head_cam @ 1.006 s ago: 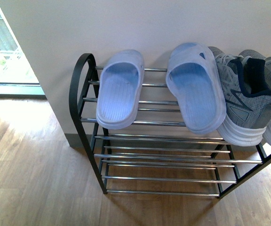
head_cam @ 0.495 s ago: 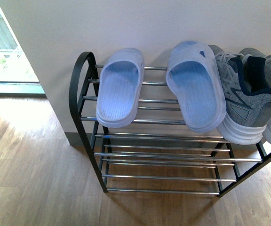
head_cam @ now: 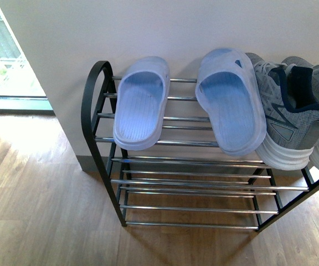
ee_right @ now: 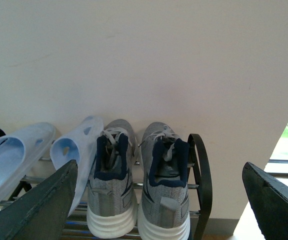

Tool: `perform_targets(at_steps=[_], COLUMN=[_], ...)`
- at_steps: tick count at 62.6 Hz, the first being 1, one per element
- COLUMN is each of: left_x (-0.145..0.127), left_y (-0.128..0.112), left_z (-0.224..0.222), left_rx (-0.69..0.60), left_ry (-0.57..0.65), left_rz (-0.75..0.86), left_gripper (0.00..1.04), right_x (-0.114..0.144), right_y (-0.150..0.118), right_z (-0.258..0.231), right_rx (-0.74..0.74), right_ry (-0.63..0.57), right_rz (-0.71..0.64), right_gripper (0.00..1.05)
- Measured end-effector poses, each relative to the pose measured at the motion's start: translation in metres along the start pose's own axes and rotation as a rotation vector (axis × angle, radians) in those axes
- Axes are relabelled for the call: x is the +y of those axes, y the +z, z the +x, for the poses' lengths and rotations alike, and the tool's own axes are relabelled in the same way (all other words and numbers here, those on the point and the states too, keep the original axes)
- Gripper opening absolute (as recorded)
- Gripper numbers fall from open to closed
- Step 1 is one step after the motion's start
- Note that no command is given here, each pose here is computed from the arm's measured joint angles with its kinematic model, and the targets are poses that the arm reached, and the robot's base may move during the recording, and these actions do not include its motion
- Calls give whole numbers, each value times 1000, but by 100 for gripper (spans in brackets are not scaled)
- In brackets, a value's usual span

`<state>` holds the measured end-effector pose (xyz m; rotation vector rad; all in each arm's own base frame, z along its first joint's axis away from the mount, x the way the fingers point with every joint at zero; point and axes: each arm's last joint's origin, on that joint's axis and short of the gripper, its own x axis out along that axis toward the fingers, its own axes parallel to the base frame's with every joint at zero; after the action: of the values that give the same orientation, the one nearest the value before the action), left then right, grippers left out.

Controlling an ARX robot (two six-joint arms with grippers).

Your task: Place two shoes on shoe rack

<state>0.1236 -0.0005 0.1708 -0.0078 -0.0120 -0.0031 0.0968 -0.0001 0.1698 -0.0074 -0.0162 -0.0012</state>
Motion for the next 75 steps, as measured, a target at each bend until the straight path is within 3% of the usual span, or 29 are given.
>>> perform_targets(at_steps=[75], left_x=[0], left_y=[-3], left_z=[-26], left_rx=[14], left_ry=[0], left_rz=[0], left_gripper=[1], right_x=[0], right_y=[0], right_z=[0], right_rx=[0], right_ry=[0], right_rz=[0], right_gripper=[96])
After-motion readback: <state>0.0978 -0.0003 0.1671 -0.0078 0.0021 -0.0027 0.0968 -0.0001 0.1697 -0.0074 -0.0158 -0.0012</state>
